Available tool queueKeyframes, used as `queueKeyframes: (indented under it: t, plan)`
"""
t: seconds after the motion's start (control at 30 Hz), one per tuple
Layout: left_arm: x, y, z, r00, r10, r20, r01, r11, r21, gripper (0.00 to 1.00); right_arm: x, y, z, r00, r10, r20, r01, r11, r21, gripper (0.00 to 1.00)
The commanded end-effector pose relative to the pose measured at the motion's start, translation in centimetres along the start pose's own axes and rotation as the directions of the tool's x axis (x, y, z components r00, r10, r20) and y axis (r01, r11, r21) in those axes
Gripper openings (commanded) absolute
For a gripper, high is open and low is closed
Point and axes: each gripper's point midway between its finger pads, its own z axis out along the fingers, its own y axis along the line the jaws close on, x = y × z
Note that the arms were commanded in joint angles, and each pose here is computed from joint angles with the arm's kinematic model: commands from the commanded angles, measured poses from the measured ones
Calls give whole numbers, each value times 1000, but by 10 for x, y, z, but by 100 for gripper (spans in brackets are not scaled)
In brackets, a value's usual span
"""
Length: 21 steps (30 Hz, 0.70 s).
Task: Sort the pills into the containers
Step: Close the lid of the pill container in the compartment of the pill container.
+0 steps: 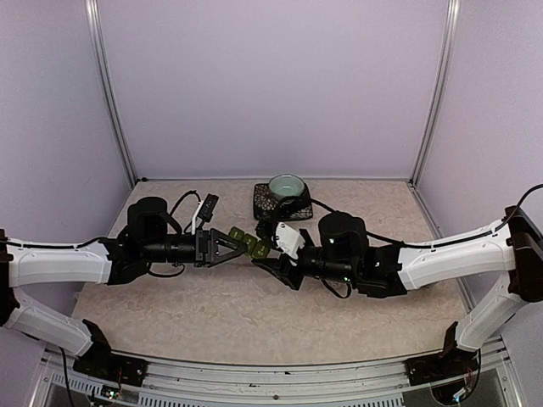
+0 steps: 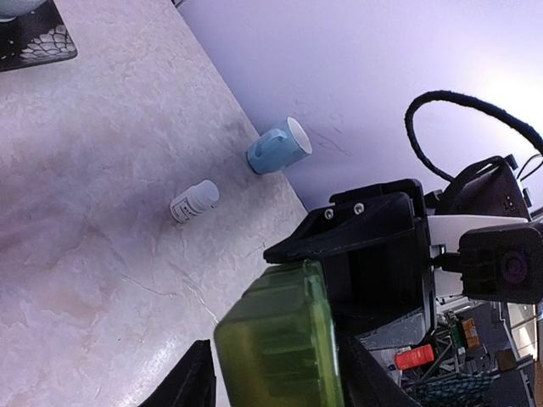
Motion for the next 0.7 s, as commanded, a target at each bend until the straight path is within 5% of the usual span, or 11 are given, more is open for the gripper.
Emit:
queueKeyframes:
  t: [0.0,0.27,0.67]
  plan:
    - [-7,-4,-4,999,3,46,-3,1000,-4,49,-23,3,-4,998,15,58,-15,1000,-12,23]
    - [-11,-16,6,999,5,40,-7,999,33,49,-24,6,2,999,14,50,-13,1000,-15,24]
    - [-17,-22,6,998,17,67,-20,999,48,30,-18,8,4,999,25,34,-24,1000,-16,24]
